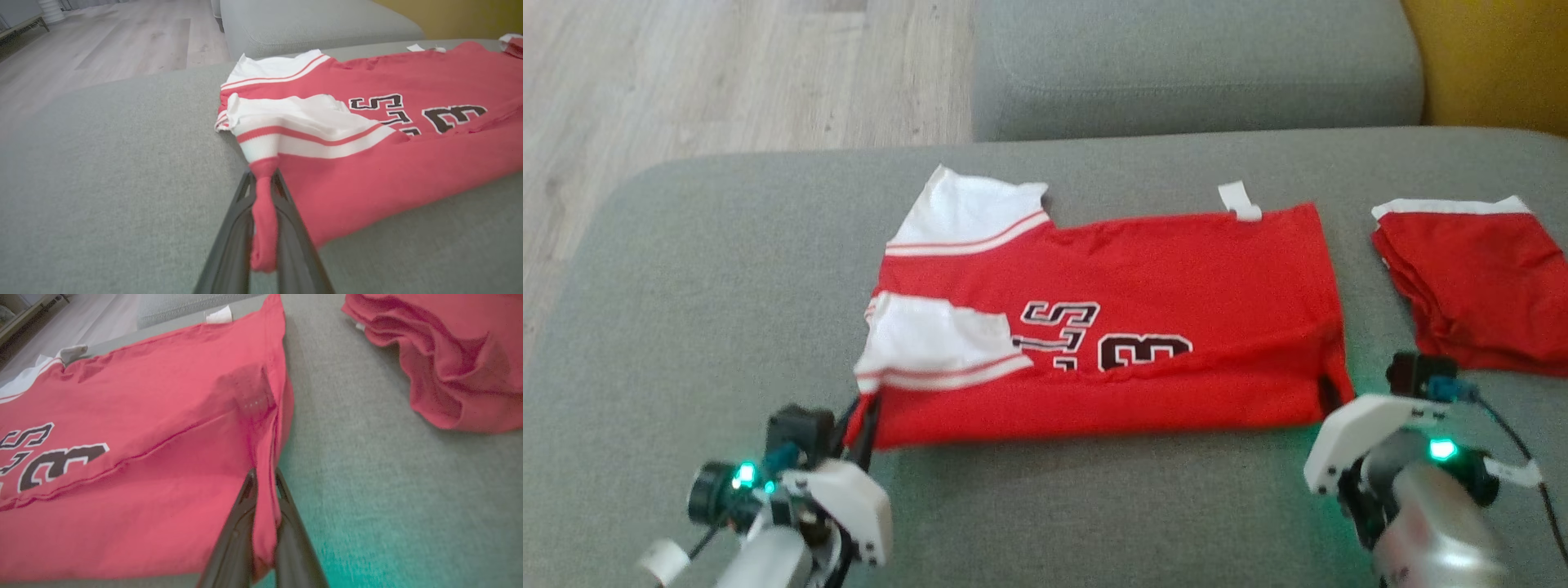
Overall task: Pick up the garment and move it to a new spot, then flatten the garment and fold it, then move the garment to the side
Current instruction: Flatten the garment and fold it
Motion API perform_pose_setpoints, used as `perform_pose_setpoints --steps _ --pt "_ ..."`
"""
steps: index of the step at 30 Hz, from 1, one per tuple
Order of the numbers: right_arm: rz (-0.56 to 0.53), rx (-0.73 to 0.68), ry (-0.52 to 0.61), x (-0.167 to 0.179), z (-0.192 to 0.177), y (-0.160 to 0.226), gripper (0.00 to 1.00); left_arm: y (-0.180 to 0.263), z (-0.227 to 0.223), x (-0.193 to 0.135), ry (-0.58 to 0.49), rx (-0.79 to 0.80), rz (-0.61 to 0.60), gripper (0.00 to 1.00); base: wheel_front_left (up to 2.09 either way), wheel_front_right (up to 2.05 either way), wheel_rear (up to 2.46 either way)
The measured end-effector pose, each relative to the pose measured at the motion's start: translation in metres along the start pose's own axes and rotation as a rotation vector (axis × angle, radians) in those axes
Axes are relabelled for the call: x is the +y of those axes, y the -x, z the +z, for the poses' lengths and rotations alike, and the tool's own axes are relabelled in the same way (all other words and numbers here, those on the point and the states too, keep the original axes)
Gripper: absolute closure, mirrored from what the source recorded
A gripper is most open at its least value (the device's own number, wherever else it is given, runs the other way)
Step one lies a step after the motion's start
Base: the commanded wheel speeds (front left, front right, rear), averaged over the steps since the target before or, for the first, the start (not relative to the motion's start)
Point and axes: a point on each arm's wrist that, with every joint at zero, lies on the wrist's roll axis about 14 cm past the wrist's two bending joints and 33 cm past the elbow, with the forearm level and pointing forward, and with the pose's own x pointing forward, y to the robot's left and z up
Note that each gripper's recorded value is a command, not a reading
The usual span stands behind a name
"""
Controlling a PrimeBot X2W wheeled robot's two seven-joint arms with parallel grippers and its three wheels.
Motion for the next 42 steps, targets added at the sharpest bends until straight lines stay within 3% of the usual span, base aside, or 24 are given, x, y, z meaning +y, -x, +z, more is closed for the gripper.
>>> perform_pose_setpoints --steps 11,12,13,14,19,26,31,37,42 --pt "0.016 0.026 -0.038 -0.002 -0.022 0.035 1.00 0.016 -0.015 -0.018 -0.004 0.053 -0.044 1.00 0.00 0.00 0.00" --pt "0.015 0.012 -0.037 -0.003 -0.020 0.038 0.03 0.015 -0.015 -0.019 0.000 0.053 -0.045 1.00 0.00 0.00 0.00" --pt "0.015 0.002 -0.044 -0.004 -0.018 0.041 0.00 0.014 -0.015 -0.020 0.004 0.053 -0.047 0.69 0.00 0.00 0.00" --pt "0.017 -0.010 -0.052 -0.004 -0.016 0.044 0.00 0.013 -0.014 -0.020 0.005 0.048 -0.043 0.01 0.00 0.00 0.00" --pt "0.014 -0.160 -0.098 -0.008 0.014 0.051 0.00 0.007 -0.001 -0.021 0.026 -0.028 -0.030 0.00 0.00 0.00 0.00" --pt "0.010 -0.503 -0.116 -0.012 0.078 0.067 0.00 -0.007 0.069 -0.018 0.091 -0.333 -0.008 0.00 0.00 0.00 0.00" --pt "0.003 -0.594 -0.133 -0.015 0.090 0.070 0.00 -0.018 0.107 -0.017 0.135 -0.447 -0.016 0.00 0.00 0.00 0.00" --pt "0.019 -0.612 -0.124 -0.011 0.101 0.057 0.00 -0.051 0.148 -0.022 0.027 -0.498 -0.092 0.00 0.00 0.00 0.00" --pt "0.036 -0.618 -0.124 -0.007 0.110 0.043 0.00 -0.102 0.162 -0.009 -0.132 -0.359 -0.153 0.00 0.00 0.00 0.00"
